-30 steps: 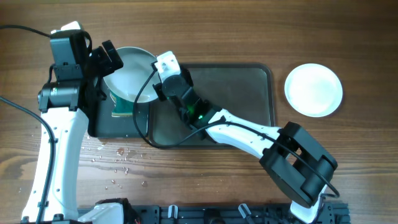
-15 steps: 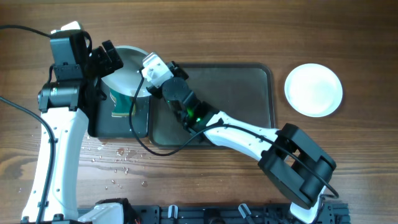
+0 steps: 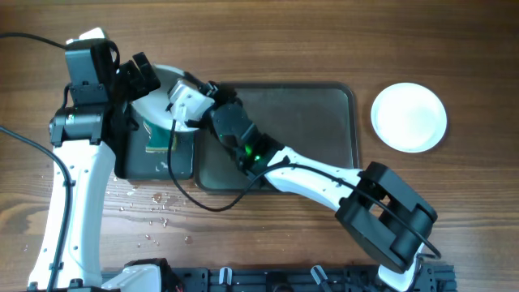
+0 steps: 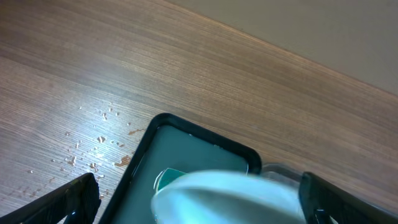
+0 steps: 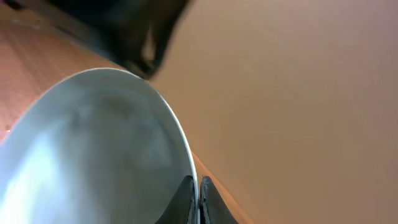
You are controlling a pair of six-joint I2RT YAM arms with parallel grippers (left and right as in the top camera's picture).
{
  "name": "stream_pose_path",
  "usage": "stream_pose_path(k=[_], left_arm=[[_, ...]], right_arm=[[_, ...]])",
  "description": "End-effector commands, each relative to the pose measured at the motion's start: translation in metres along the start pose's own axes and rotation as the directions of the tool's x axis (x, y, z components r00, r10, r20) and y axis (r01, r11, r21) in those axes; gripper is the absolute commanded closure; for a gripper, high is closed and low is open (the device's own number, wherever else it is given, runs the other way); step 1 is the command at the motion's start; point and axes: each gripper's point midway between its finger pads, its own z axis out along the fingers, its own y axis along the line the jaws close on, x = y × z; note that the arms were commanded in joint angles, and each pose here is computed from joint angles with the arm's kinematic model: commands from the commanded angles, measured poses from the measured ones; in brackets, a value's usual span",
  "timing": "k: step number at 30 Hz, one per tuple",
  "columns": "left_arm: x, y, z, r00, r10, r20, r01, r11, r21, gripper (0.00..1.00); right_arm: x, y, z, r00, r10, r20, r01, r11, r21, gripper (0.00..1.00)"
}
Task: Clean dirty plates on tray and stack at the side
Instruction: 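Hold the plate tilted over the black tray with the right gripper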
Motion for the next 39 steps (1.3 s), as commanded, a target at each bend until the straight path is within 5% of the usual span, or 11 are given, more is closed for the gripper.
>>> stream_pose_path(k=[1,13,29,34,39], left_arm=[[-0.002,0.001,0.0,1.0,-0.004,0.005,0.004,1.0,-0.003,0.0],[-0.002,0.001,0.0,1.0,-0.004,0.005,0.004,1.0,-0.003,0.0],[-0.002,0.001,0.0,1.0,-0.004,0.005,0.004,1.0,-0.003,0.0],[-0.002,0.001,0.0,1.0,-0.004,0.005,0.004,1.0,-0.003,0.0],[-0.002,0.001,0.0,1.0,-0.004,0.005,0.004,1.0,-0.003,0.0]], right_arm=[[-0.019,0.018,-0.001,0.995,-0.078,0.063,0.081,0.996,-0.045,0.95],[-0.031,0.028,-0.005,0.941,-0.322,0.102,0.327,0.945,-0.031,0.95],[-0.033,0.026,-0.005,0.944,-0.31,0.109,0.314,0.949,-0.021,0.96],[-0.001,0.027,-0.001,1.0,0.003,-0.013,-0.005,0.996,-0.09,0.95],[0.026,0.013,0.004,0.908,0.403,-0.114,-0.41,0.911,-0.041,0.96]])
